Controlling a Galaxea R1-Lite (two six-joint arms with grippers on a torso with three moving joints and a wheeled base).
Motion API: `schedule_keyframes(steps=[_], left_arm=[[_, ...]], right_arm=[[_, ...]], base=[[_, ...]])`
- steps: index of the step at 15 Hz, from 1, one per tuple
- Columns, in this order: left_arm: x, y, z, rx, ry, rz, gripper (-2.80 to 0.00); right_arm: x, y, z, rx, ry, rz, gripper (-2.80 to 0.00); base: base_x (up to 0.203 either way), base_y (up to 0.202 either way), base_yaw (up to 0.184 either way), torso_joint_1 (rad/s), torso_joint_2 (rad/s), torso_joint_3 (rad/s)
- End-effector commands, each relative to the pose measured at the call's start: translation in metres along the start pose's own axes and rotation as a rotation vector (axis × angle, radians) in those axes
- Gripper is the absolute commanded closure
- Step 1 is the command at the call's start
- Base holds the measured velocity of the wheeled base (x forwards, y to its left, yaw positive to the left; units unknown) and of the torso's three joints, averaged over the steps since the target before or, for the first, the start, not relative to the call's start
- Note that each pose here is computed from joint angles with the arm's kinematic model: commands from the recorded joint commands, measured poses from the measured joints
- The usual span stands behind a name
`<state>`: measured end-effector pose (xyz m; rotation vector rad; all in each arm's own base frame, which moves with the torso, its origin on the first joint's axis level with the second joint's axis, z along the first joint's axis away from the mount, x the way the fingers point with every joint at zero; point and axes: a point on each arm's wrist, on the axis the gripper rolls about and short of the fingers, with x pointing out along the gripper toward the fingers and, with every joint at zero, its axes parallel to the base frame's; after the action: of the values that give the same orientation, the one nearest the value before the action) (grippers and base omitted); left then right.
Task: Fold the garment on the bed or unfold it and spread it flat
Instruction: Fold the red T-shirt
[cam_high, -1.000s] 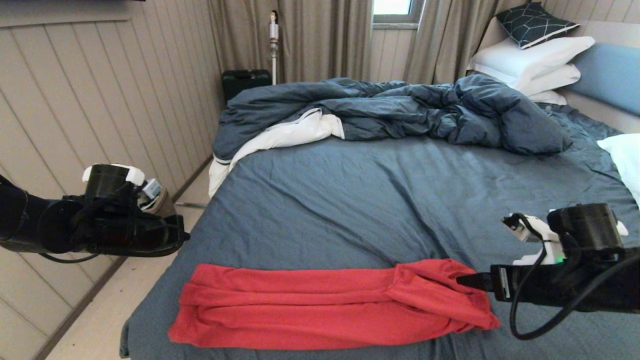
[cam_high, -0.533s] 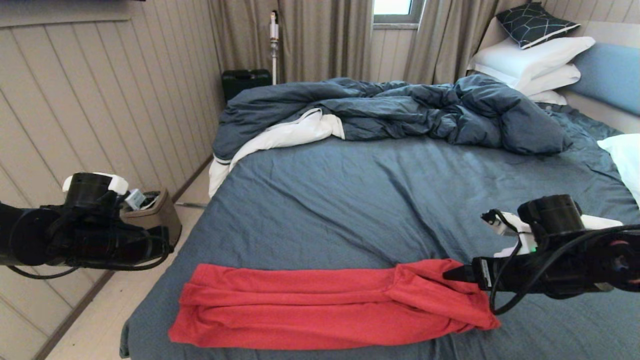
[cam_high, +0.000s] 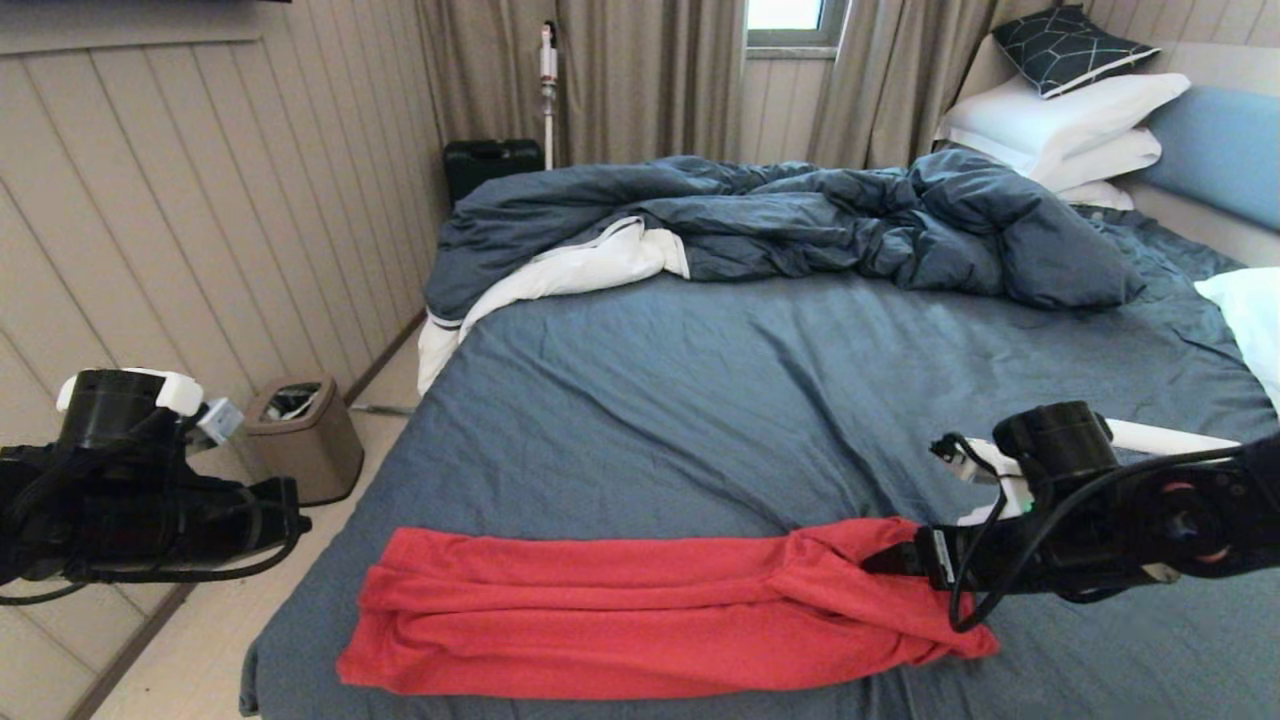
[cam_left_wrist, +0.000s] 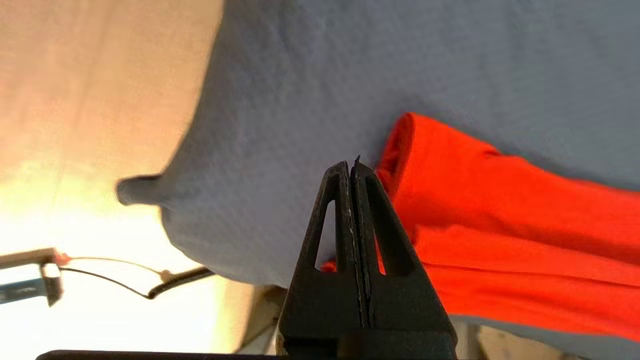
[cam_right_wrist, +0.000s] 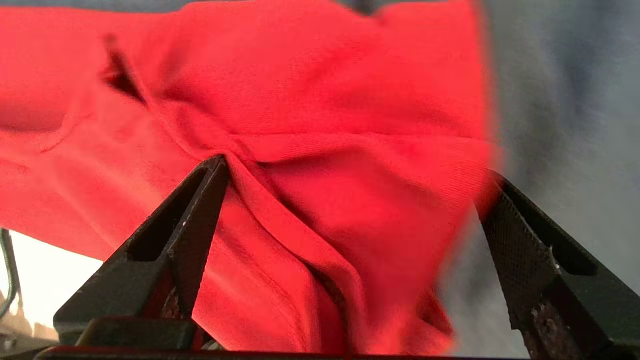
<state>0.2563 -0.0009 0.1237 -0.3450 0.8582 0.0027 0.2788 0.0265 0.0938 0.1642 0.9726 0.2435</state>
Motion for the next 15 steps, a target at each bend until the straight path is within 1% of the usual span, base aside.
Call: schedule_keyframes(steps=[1, 3, 6, 8, 10, 11, 15], left_arm=[[-0.003, 0.000, -0.001, -0.016, -0.006, -0.005, 0.00], [0.000, 0.002, -0.004, -0.025, 0.011, -0.003, 0.00], [0.003, 0.002, -0.006, -0.041, -0.028, -0.013, 0.00], [0.003, 0.002, -0.006, -0.041, -0.030, -0.014, 0.00], [0.005, 0.003, -0.006, -0.042, -0.025, -0.014, 0.00], [0.007, 0.003, -0.007, -0.043, -0.017, -0.013, 0.00], [0.012, 0.004, -0.008, -0.047, 0.002, -0.008, 0.00]], right_arm=[[0.011, 0.004, 0.001, -0.010, 0.028, 0.009, -2.80], [0.018, 0.007, 0.004, -0.019, 0.035, 0.014, -2.80], [0.032, 0.007, 0.004, -0.020, 0.069, 0.014, -2.80], [0.040, 0.005, 0.002, -0.014, 0.092, 0.009, -2.80], [0.042, 0.004, 0.002, -0.013, 0.096, 0.007, -2.80], [0.041, 0.005, 0.002, -0.016, 0.095, 0.004, 0.00], [0.030, 0.005, 0.006, -0.021, 0.058, -0.003, 0.00]], base=[[0.000, 0.000, 0.000, 0.000, 0.00, 0.000], [0.000, 0.000, 0.000, 0.000, 0.00, 0.000], [0.000, 0.000, 0.000, 0.000, 0.00, 0.000], [0.000, 0.000, 0.000, 0.000, 0.00, 0.000], [0.000, 0.000, 0.000, 0.000, 0.00, 0.000], [0.000, 0.000, 0.000, 0.000, 0.00, 0.000], [0.000, 0.000, 0.000, 0.000, 0.00, 0.000]])
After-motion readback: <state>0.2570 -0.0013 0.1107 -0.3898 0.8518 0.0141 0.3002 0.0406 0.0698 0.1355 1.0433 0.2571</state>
